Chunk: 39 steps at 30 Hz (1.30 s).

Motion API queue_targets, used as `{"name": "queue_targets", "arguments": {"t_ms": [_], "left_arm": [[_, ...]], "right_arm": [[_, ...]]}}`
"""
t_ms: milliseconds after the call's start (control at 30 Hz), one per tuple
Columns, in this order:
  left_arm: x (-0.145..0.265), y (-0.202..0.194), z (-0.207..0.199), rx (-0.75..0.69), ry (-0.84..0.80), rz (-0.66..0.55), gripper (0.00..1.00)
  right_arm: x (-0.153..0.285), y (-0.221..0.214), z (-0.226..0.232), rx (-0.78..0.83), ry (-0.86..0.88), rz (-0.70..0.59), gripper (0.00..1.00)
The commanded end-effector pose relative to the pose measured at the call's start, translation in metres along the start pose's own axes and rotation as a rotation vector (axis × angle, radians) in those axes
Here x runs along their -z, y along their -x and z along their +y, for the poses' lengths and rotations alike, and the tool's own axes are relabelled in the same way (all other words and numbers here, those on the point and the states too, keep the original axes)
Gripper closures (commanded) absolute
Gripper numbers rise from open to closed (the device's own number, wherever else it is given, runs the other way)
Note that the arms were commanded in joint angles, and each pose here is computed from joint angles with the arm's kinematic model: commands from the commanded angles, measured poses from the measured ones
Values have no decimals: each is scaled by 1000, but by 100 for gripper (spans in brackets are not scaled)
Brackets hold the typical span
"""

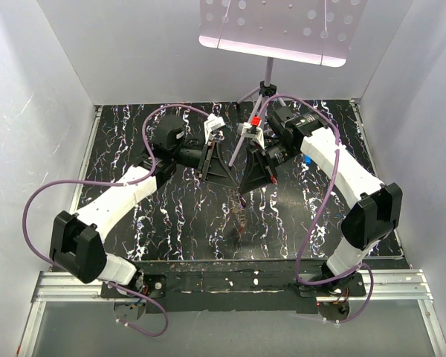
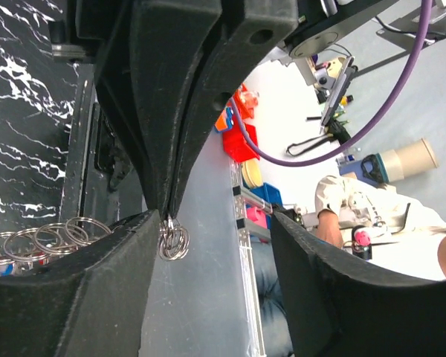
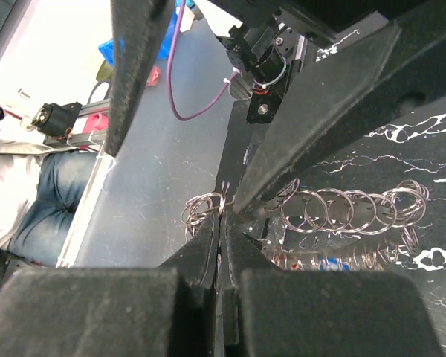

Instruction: Put the keys on the keyring

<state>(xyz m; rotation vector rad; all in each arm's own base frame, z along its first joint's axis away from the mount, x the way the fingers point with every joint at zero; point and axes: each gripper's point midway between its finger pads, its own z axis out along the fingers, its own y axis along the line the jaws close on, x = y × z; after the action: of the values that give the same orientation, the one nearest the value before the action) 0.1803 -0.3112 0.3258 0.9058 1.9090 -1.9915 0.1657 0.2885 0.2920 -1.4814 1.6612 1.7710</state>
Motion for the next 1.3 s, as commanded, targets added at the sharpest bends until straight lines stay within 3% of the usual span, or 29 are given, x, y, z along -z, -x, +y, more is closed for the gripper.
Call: {"name": "queue_targets", "arguments": {"t_ms": [0, 333, 767, 1267], "left_arm": [[-2, -5, -5, 7, -14, 51, 43], [-2, -9, 7, 19, 63, 83, 49], [-10, -20, 21, 33, 162, 162, 71], [-13, -26, 22, 5, 170, 211, 82]], "right_arm": [[-1, 6, 26, -53, 52, -20, 99], [-2, 5, 27, -59, 55, -13, 99], [-3, 4, 23, -77, 42, 0, 99], [-4, 2, 21, -90, 38, 8, 99]]}}
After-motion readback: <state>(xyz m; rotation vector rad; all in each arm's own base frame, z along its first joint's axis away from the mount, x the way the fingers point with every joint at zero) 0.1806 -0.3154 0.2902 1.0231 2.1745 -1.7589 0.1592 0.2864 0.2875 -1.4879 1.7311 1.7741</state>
